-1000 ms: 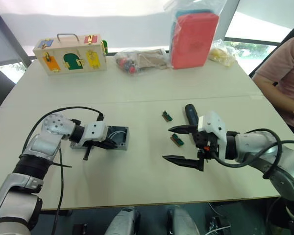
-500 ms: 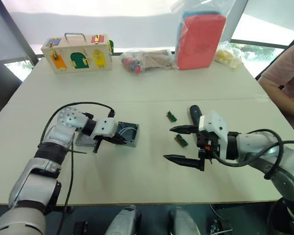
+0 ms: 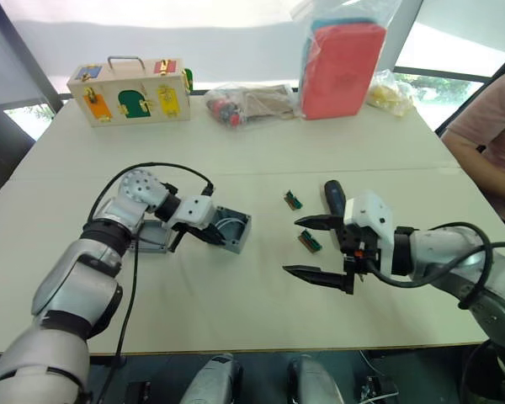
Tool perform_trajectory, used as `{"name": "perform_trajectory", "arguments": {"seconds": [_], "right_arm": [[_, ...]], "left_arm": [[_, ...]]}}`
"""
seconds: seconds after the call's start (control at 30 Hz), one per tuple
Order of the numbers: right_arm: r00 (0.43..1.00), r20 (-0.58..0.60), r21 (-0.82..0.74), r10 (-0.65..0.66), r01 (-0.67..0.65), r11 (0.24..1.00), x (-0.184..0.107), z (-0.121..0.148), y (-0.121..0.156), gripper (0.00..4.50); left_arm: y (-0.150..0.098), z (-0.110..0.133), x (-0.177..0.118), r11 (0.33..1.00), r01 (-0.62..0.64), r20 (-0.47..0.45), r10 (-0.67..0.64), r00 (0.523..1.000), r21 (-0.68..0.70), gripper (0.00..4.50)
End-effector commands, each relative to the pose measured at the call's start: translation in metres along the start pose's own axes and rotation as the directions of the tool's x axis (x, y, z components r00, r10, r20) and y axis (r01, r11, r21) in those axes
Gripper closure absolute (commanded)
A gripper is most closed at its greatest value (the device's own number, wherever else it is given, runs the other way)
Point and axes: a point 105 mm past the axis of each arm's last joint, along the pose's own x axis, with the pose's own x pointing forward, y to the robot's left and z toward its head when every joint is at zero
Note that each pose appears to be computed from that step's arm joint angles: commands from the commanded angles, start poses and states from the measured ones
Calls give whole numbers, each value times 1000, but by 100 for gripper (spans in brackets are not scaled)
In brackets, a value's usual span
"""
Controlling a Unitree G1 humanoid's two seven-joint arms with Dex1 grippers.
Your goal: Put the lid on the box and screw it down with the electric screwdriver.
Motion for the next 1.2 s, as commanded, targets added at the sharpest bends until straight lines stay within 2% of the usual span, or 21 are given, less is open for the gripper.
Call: {"name": "perform_trajectory", "arguments": {"seconds": [0.03,0.3,0.43,0.83,0.9,0.93,1.2], "right_arm": [[1000,18,-41,-17,18,999,-6,9,1,0],[1000,14,-41,-14,15,999,-6,9,2,0],[1000,11,-43,-13,14,999,-5,8,3,0],[1000,6,-51,-17,17,999,-6,8,3,0],[1000,7,-51,-16,17,999,-5,8,4,0],[1000,8,-50,-16,17,999,-5,8,4,0],[1000,10,-42,-11,12,999,-4,7,5,0]], "left_arm": [[11,15,-1,999,-22,50,20,999,45,448],[11,21,2,999,-3,76,1,997,35,448],[4,18,4,999,50,54,-49,997,-14,448],[-1,7,7,994,111,-33,-112,993,-9,448],[-1,7,6,994,111,-37,-112,993,-9,390],[0,8,5,994,110,-34,-110,993,-13,375],[6,35,-13,995,76,19,-77,997,64,60]]}}
